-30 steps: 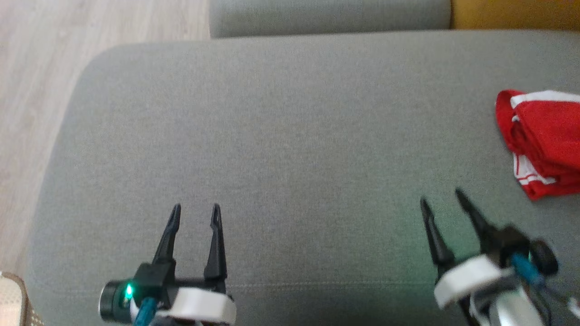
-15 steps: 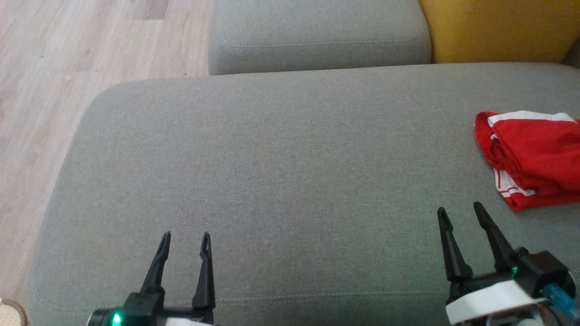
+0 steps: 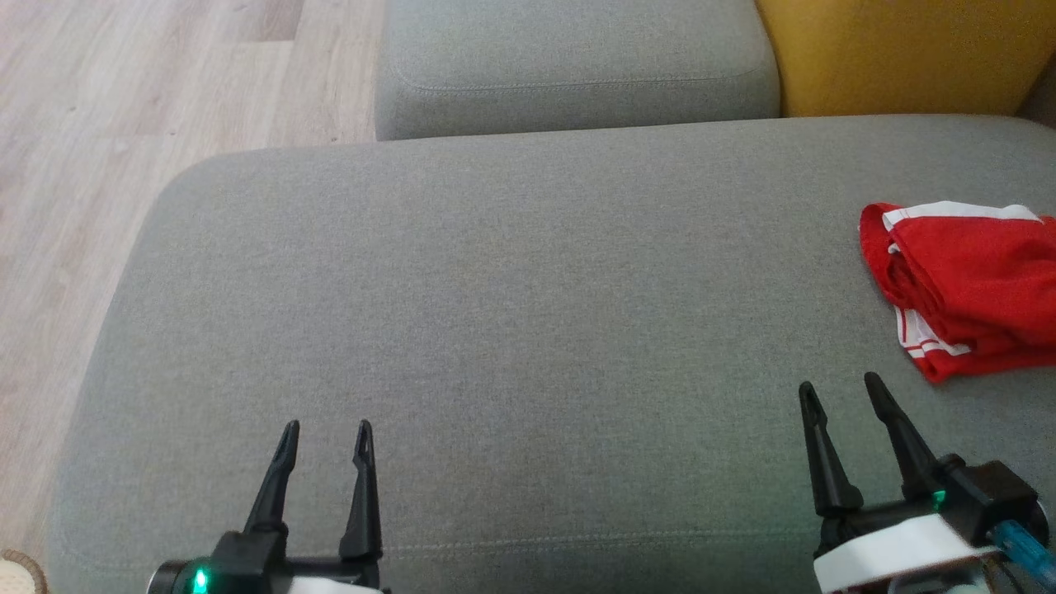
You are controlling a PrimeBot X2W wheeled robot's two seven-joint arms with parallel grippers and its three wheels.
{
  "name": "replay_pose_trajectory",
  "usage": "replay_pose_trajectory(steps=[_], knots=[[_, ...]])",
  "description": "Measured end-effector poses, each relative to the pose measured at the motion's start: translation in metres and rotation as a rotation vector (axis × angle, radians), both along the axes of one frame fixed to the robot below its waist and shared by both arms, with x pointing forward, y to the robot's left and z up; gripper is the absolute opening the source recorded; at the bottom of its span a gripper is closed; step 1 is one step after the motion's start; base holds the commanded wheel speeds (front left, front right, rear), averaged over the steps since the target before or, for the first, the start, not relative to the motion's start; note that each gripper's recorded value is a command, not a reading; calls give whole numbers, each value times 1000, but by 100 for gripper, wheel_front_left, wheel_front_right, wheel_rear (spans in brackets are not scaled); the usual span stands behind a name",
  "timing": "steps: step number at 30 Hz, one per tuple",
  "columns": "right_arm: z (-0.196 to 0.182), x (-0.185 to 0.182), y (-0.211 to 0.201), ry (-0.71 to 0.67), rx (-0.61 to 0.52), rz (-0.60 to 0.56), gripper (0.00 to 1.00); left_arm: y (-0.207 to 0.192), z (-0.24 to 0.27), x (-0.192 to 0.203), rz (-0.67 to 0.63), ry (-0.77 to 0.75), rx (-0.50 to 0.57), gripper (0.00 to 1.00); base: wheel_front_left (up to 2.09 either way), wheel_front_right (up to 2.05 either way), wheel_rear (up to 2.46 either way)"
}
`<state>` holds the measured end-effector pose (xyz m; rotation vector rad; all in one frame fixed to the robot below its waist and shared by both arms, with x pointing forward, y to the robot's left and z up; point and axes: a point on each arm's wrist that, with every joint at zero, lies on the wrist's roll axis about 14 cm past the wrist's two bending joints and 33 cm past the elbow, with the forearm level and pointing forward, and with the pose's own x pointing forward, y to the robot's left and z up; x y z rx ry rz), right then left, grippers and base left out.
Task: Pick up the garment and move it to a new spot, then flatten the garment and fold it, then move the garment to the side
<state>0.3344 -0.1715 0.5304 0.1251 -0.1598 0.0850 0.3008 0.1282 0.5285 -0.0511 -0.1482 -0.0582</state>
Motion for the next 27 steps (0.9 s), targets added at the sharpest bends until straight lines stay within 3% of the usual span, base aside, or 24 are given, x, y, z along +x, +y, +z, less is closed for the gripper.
replay_pose_trajectory(steps=[3, 4, 10, 27], knots=[[0, 0, 0, 1, 0, -1, 100, 0, -1, 0, -4, 4, -12, 100, 0, 0, 0], [0, 0, 0, 1, -1, 1, 0, 1, -2, 0, 0, 11, -30, 0, 0, 0, 0], [-32, -8, 0, 104, 23, -2, 0, 1, -33, -8, 4, 113, -46, 0, 0, 0, 0], [-43, -6, -7, 162, 242, -31, 0, 10, -51, 0, 17, 215, -258, 0, 0, 0, 0]])
